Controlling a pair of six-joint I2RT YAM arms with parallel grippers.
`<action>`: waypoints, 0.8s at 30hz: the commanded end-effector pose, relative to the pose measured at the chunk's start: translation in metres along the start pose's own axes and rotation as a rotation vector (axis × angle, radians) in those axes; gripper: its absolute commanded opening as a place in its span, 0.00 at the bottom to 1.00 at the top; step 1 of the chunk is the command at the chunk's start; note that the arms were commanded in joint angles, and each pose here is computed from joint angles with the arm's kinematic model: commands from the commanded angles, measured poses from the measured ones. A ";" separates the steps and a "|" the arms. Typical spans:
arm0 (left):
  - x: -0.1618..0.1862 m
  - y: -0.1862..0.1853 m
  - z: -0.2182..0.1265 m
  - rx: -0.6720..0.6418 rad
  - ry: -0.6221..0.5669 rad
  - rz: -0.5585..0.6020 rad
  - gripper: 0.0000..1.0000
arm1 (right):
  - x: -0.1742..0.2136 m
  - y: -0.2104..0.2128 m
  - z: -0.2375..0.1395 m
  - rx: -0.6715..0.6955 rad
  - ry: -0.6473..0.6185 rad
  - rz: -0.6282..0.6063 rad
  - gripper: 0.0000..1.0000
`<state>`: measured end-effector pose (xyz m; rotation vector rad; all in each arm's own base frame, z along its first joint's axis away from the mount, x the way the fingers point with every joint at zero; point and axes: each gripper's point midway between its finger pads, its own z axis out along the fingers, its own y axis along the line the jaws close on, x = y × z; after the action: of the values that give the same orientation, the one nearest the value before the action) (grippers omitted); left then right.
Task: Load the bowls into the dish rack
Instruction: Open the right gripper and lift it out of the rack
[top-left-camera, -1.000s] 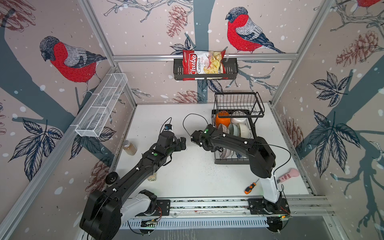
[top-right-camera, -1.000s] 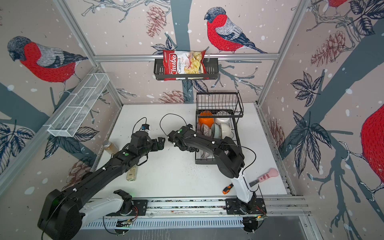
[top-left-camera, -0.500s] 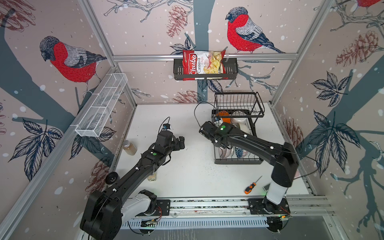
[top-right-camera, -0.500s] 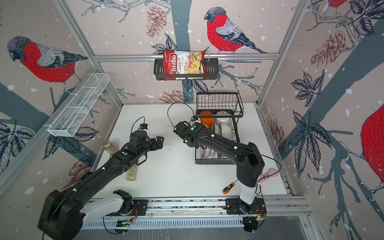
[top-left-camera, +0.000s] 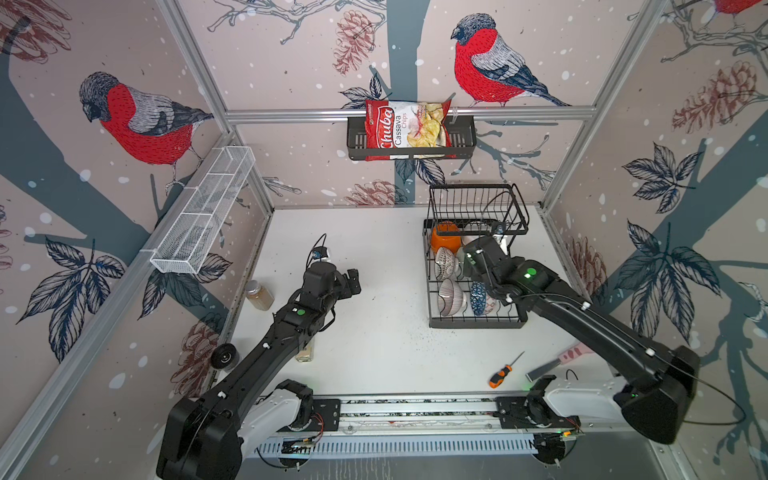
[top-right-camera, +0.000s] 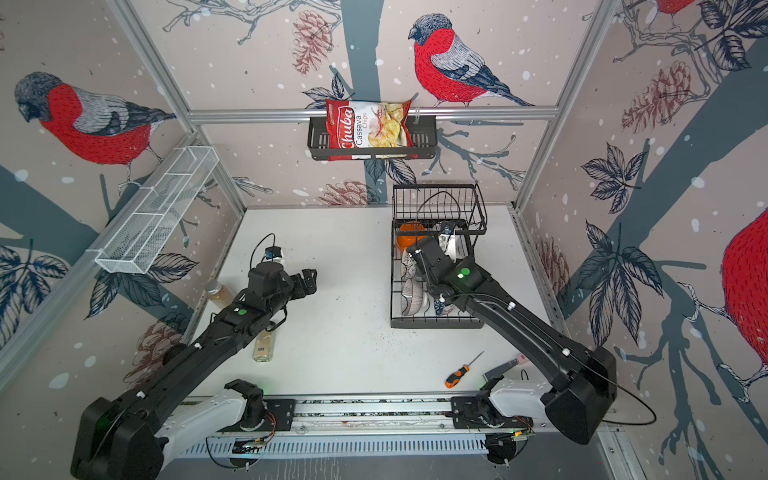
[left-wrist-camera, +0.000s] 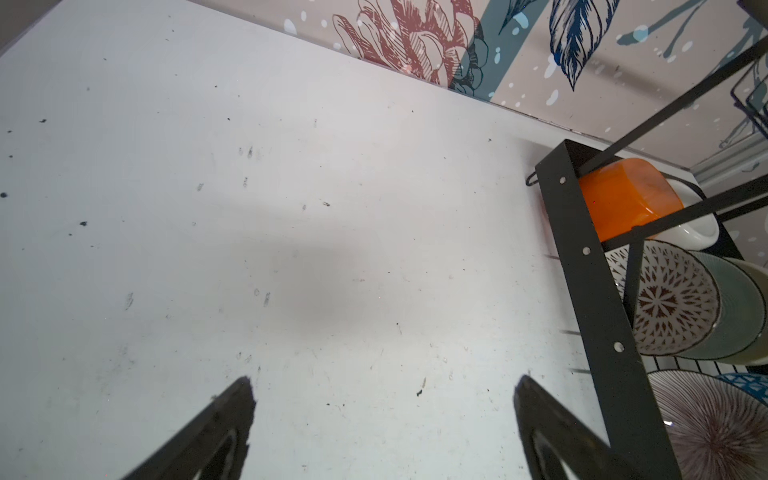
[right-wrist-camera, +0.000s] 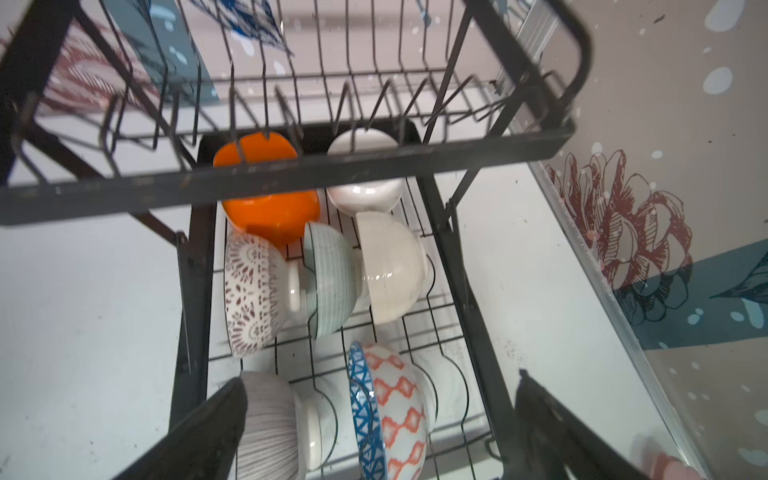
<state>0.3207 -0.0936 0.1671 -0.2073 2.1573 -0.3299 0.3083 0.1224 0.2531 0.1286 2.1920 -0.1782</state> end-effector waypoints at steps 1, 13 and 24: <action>-0.010 0.009 -0.003 -0.024 -0.055 -0.034 0.97 | -0.015 -0.015 0.003 0.010 -0.051 0.054 0.99; -0.021 0.041 -0.015 -0.106 -0.136 -0.095 0.97 | 0.004 -0.116 0.048 0.152 0.009 0.223 0.99; -0.021 0.043 -0.014 -0.104 -0.141 -0.103 0.98 | 0.043 -0.171 0.093 0.242 0.111 0.333 0.99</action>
<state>0.3166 -0.0446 0.1720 -0.3849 2.0585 -0.2384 0.3221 -0.0588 0.1816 0.6501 2.2271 -0.2875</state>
